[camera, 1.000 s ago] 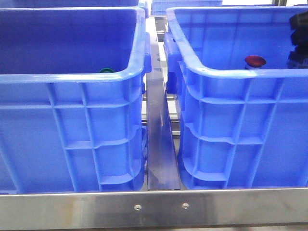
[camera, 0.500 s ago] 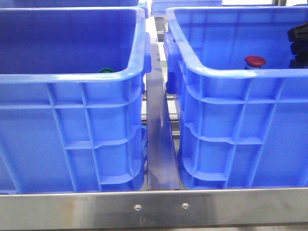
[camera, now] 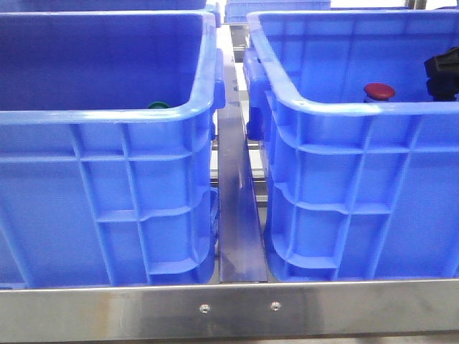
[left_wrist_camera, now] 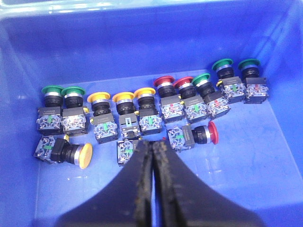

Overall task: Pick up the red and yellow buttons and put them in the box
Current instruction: 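Carry the yellow button with the right gripper down into the bin, then open the right gripper to set the yellow button beside the red one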

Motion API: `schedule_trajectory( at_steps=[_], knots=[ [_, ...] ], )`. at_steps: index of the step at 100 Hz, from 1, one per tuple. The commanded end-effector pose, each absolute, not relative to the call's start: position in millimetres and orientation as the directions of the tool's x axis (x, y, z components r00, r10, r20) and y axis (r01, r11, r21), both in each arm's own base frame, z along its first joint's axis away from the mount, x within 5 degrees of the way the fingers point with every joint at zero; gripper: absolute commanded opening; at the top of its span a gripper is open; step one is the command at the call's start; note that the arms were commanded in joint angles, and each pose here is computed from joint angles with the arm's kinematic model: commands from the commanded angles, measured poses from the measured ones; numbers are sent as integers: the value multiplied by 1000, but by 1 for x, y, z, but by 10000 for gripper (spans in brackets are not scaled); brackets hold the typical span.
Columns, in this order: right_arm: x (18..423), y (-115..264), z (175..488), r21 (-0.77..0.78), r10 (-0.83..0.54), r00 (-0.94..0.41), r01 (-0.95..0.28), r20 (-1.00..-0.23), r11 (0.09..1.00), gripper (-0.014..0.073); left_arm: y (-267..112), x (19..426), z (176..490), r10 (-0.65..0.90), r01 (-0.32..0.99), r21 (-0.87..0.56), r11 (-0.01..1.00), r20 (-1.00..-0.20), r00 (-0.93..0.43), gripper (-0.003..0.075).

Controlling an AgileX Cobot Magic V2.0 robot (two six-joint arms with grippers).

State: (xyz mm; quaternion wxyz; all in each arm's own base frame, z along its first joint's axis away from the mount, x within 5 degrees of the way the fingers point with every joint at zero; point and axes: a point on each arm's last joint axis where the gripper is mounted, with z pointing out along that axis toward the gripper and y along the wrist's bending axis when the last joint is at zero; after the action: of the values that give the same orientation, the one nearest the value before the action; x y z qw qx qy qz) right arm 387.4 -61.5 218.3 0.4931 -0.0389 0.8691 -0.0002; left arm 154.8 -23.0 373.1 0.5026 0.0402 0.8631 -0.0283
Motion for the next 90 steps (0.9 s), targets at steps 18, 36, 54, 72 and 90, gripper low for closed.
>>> schedule_trajectory(
  at_steps=[18, 36, 54, 72, 90],
  knots=[
    [378, -60, 221, 26, 2, -498, -41, -867, 999, 109, -23, 155, 388, 13, 100, -30, 995, -916, -401, -20],
    [376, -60, 217, 30, 5, -512, -41, -859, 999, 117, -23, 155, 388, 13, 100, -30, 995, -916, -401, -20],
    [375, -60, 219, 27, 5, -509, -35, -861, 999, 316, -23, 155, 388, 13, 100, -30, 995, -916, -401, -20],
    [373, -63, 223, 17, 14, -509, -1, -861, 1000, 555, -23, 155, 388, 13, 100, -30, 995, -916, -401, -20],
    [366, -63, 244, -2, 7, -469, 18, -883, 1000, 583, -23, 155, 388, 13, 100, -30, 995, -916, -401, -20]
  ],
)
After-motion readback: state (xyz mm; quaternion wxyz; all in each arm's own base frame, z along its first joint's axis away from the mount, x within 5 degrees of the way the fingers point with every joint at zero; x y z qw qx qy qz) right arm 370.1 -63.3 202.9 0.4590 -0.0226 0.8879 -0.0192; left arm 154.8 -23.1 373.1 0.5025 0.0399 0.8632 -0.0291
